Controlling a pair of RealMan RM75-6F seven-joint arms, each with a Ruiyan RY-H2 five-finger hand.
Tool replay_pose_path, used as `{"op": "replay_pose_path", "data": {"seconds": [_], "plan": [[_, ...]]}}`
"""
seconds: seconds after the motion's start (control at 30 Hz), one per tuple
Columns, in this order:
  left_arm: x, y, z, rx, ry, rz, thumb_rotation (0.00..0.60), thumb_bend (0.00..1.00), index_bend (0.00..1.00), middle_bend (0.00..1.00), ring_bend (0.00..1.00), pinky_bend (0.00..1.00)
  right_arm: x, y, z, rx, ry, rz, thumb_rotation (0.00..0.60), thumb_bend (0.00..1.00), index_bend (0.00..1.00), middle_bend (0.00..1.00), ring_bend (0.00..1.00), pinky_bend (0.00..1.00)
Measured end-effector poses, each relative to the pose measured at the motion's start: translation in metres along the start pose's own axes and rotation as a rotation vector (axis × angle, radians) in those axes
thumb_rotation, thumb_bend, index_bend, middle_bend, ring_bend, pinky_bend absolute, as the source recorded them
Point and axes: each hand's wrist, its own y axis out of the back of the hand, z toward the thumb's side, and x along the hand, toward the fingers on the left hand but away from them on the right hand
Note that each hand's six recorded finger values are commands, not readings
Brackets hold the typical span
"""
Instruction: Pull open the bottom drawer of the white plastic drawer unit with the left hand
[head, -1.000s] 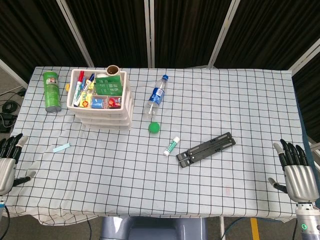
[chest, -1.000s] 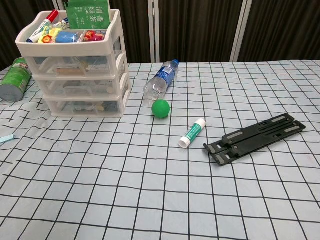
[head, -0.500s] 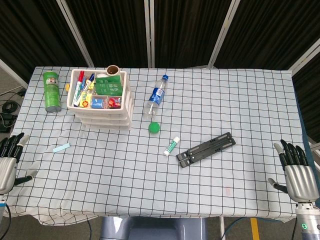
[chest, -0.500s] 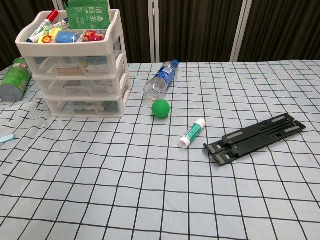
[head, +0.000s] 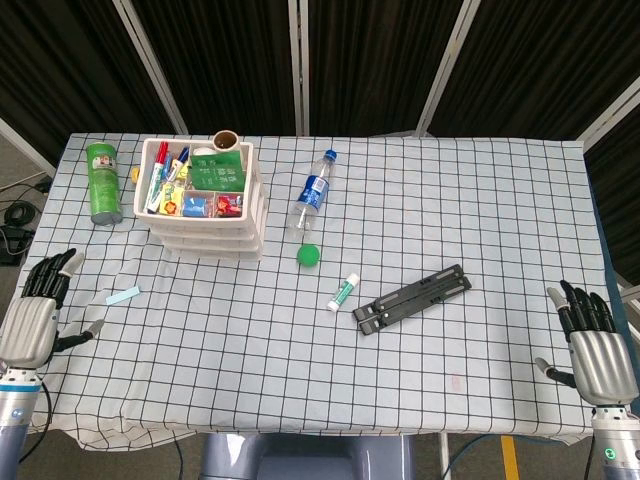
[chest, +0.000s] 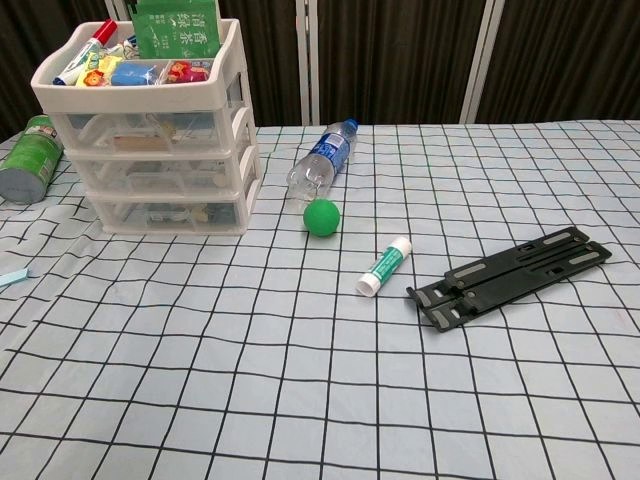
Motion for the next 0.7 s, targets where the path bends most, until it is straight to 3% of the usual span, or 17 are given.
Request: {"op": "replay_pose_path", "data": {"seconds": [0.1,0.2,0.4,0.57,0.7], "plan": [[0.01,-0.002,0.011,-0.053,-0.028,0.025,0.6,0.4,0.0,0.61,0.69,0.61,0.0,0.0,0.0,-0.004,0.001,0.004,0.6,0.02,0.0,0.0,0.0,0.0],[0.018,-0.008,0.022,-0.124,-0.046,-0.005,0.6,0.43,0.0,0.71,0.78,0.67,0.001,0.0,0.0,-0.013,0.0,0.008,0.6,0.02,0.0,0.0,0.0,0.0],[0.034,-0.039,0.046,-0.26,-0.052,-0.154,0.6,0.48,0.0,0.8,0.85,0.73,0.002,0.004,-0.003,-0.038,-0.002,0.006,0.6,0.02,0.0,0.0,0.0,0.0],[0.044,-0.067,0.067,-0.42,-0.024,-0.299,0.6,0.51,0.0,0.81,0.87,0.74,0.001,0.007,-0.004,-0.05,-0.002,0.002,0.6,0.02,0.0,0.0,0.0,0.0],[0.052,-0.08,0.078,-0.482,-0.004,-0.359,0.6,0.52,0.0,0.81,0.87,0.75,0.002,0.009,-0.005,-0.057,-0.001,-0.004,0.6,0.02,0.0,0.0,0.0,0.0]]}}
